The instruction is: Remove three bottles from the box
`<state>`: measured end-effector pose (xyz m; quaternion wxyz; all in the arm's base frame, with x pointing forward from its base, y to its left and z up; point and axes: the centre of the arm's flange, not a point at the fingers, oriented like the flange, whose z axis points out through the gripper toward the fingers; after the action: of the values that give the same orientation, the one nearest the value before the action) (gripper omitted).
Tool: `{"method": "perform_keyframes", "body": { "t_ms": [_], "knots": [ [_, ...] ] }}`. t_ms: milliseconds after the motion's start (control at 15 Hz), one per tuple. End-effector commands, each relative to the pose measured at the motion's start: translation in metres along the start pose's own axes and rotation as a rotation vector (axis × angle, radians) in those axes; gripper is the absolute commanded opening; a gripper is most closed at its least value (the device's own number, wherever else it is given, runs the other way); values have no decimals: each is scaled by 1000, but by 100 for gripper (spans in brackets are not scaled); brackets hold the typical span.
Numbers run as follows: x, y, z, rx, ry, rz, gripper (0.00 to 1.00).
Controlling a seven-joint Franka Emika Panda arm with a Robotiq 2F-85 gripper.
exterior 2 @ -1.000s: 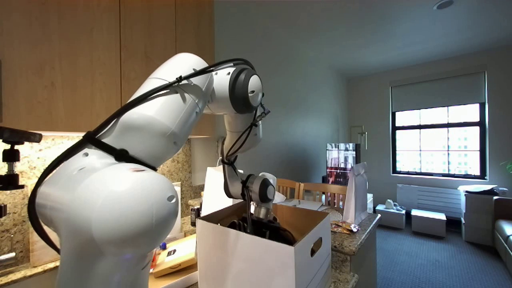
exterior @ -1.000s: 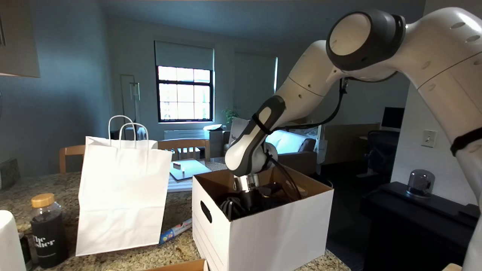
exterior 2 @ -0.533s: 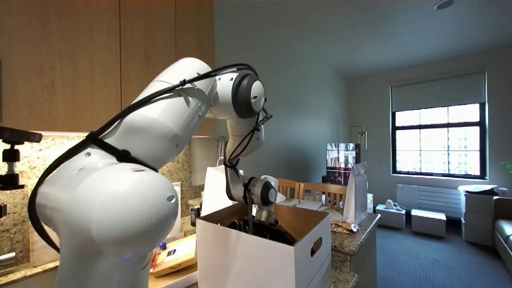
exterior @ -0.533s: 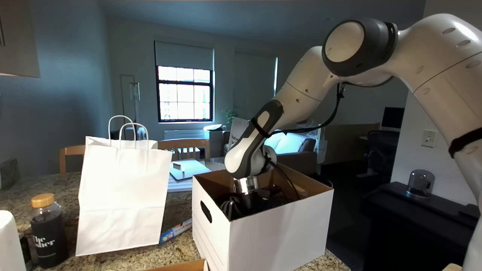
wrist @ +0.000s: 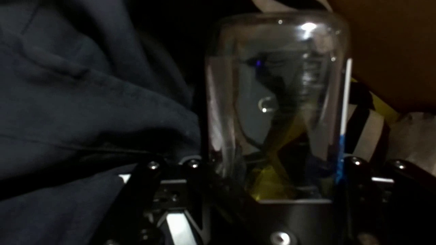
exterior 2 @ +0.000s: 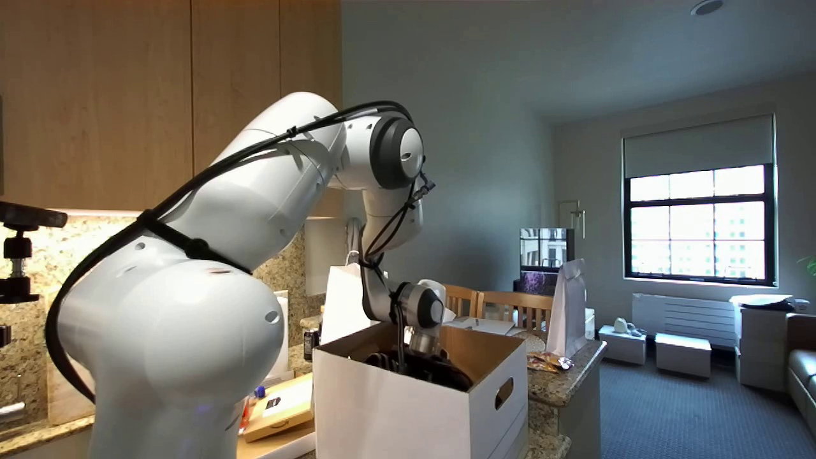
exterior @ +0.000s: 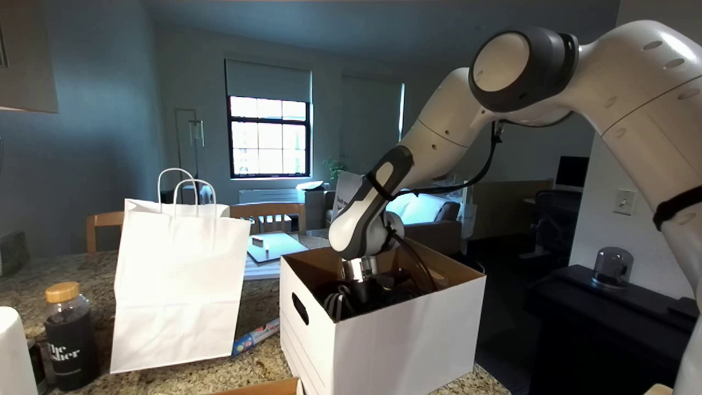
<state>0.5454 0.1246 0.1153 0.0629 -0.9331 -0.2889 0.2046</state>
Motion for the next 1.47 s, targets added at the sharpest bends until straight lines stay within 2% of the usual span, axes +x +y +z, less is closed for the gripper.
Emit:
{"method": "perform_keyframes", "body": {
  "t_ms": [0, 533, 800, 1067, 1267, 1400],
  "knots": [
    [-3, 6, 6, 22, 22, 11, 32],
    [-40, -34, -13, -15, 35, 35, 32],
    [-61, -56, -39, -52, -2, 38, 32],
    [-74, -76, -86, -143, -34, 60, 32],
    [-77, -86, -140, -238, 3, 70, 32],
    [-86, -94, -180, -283, -16, 73, 32]
  ]
}}
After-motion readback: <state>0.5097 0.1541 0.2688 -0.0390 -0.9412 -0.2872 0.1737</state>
